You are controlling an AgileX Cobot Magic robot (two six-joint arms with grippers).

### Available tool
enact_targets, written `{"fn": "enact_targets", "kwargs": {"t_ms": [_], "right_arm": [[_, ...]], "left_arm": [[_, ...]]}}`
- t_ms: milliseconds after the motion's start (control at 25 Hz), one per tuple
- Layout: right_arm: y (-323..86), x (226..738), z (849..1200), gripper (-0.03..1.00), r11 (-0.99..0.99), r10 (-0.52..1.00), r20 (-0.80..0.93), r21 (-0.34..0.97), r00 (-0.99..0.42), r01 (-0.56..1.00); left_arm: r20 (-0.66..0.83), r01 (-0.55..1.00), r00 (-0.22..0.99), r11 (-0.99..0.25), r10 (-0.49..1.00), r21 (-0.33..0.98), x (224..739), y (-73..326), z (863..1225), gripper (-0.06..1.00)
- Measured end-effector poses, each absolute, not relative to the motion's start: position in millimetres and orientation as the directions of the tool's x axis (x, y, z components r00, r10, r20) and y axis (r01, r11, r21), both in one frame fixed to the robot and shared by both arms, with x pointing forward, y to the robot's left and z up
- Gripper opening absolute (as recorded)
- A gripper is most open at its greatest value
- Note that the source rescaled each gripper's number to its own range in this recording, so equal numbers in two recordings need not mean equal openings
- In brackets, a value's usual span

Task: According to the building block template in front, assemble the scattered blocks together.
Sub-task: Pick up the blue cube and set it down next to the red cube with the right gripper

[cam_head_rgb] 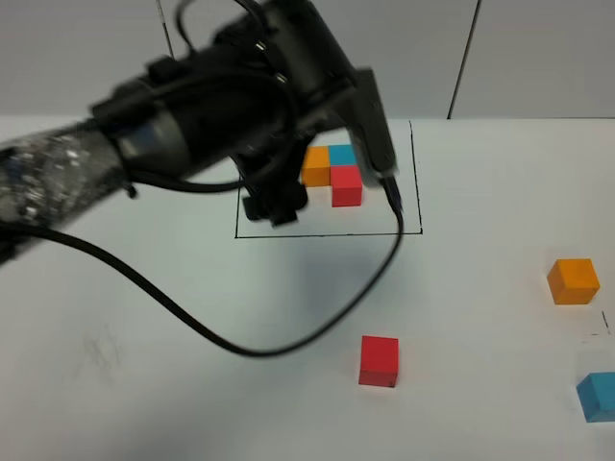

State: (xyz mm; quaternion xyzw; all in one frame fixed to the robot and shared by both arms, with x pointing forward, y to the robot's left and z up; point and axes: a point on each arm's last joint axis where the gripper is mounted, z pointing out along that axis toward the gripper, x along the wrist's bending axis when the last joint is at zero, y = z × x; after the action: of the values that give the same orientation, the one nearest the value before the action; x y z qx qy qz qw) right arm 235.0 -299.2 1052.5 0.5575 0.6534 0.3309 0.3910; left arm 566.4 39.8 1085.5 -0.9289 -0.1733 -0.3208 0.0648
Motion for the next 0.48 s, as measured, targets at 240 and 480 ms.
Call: {"fn": "enact_targets", "kwargs": {"t_ms": [240,480], "right_arm": [[-299,235,1053,0.00,0.159,0.987,-0.142,0.868,-0.073,0.470],[-299,235,1053,0.00,0.159,0.987,-0.142,0.868,-0.073,0.470]], "left_arm": [[0.548,0.581,0.555,-0.763,0.626,0.284,555,131,1163,0.92],[0.526,0.661,0.436,-0.656,0.731,0.364,497,213,1193,0.89]]}}
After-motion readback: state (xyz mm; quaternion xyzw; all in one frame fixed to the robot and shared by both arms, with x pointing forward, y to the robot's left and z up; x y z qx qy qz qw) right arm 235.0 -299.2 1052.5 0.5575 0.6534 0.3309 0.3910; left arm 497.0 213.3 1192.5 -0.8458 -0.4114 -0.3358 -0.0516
